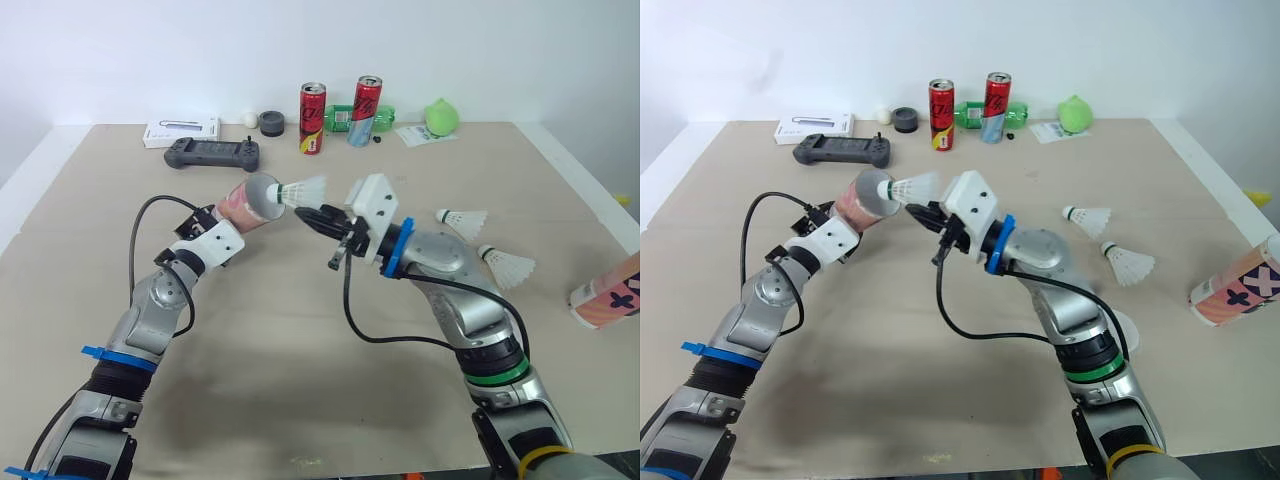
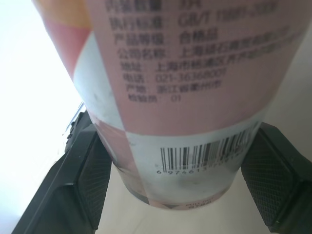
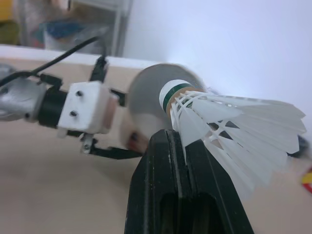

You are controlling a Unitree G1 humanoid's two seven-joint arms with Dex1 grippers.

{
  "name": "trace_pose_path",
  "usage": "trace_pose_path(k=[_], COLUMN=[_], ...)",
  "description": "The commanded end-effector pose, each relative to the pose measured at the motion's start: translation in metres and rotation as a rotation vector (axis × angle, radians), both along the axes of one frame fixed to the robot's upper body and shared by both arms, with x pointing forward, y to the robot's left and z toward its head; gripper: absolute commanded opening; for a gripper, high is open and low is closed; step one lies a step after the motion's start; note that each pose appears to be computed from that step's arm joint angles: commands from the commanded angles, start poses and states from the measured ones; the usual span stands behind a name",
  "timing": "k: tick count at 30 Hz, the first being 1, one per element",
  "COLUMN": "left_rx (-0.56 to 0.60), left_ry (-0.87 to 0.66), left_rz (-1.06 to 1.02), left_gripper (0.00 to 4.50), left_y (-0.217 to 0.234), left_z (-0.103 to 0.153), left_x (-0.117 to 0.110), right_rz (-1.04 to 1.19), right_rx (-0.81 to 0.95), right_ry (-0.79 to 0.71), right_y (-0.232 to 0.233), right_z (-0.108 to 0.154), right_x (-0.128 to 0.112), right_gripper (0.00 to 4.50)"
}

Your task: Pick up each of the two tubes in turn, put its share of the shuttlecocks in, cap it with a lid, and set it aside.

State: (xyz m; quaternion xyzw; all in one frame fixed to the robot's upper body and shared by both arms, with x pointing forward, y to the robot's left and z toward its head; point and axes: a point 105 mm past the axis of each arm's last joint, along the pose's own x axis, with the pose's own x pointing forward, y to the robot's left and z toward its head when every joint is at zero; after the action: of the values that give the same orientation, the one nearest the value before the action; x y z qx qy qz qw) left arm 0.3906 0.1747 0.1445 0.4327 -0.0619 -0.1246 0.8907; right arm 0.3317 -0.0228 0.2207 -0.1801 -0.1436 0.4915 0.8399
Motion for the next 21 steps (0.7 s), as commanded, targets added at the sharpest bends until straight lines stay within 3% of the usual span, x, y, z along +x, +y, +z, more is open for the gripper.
trace_pose_path(k=[1,5,6,9,10,11,13,16,21], left_rx=[0.008,0.007,0.005,-0.009,-0.012,-0.013,-0.018,-0.025,-0.036], left_ry=[-0.066,-0.067,-0.067,-0.064,-0.063,-0.064,-0.062,-0.059,-0.048], left_rz=[-0.026,-0.032,-0.035,-0.04,-0.04,-0.04,-0.041,-0.044,-0.064], left_gripper=[3.61,3.61,3.61,3.61,3.61,3.61,3.61,3.61,3.61], left_y=[-0.007,-0.008,-0.01,-0.013,-0.013,-0.014,-0.014,-0.015,-0.022], left_z=[0.017,0.016,0.015,0.015,0.015,0.015,0.015,0.014,0.012], left_x=[-0.001,-0.003,-0.003,-0.003,-0.003,-0.004,-0.003,-0.002,0.001], right_rz=[0.003,0.041,0.069,0.103,0.099,0.096,0.064,-0.054,-0.678], right_rx=[-0.045,-0.055,-0.033,0.019,0.033,0.041,0.07,0.126,0.154], right_ry=[-0.077,-0.122,-0.121,-0.101,-0.093,-0.088,-0.057,-0.039,-0.027], right_y=[0.009,0.025,0.03,0.033,0.031,0.029,0.019,-0.007,-0.128], right_z=[0.011,0.022,0.027,0.032,0.032,0.032,0.028,0.026,0.004], right_x=[0.003,0.002,-0.002,-0.008,-0.009,-0.01,-0.011,-0.006,0.033], right_gripper=[0.04,0.04,0.33,1.35,2.02,2.22,3.31,4.44,4.44])
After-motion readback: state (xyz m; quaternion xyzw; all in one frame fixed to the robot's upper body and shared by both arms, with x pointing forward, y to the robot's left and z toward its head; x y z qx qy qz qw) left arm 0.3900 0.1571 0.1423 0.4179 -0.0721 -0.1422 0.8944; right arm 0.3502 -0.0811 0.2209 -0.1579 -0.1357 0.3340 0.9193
